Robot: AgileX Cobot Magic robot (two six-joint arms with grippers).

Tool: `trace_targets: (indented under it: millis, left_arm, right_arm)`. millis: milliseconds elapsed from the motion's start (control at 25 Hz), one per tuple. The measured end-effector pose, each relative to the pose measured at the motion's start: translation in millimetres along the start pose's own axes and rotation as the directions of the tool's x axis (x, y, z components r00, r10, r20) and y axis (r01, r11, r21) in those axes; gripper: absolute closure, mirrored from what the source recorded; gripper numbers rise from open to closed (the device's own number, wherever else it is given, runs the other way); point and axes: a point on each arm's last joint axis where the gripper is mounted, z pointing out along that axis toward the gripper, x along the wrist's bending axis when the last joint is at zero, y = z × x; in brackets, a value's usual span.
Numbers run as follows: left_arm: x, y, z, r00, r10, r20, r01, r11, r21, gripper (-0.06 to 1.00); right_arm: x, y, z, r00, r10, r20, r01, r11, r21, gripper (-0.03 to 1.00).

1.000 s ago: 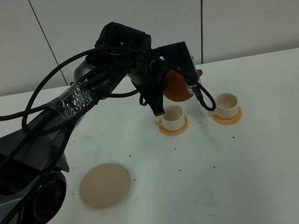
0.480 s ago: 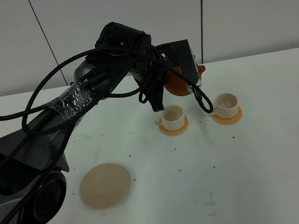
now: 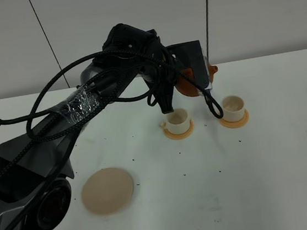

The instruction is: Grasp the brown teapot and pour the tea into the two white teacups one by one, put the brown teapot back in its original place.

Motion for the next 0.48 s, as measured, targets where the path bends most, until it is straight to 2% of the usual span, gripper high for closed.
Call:
trace_targets:
  millis: [280,480]
  left_arm:
    - [-5.9,13.0,-2.5,0.999,0.044,-0.001,-0.044,0.999,-0.020,0.77]
    - [-7.9,11.0,3.6,0.998,0.065,-0.003,-0.065,0.998,0.004,0.77]
  right_arm:
    - [0.0,0.0,0.0,1.000,0.000,0.000,0.000,1.000,0.000,0.73]
    - [0.0,0.0,0.0,1.000,-0.001,0.000,0.001,1.000,0.000,0.73]
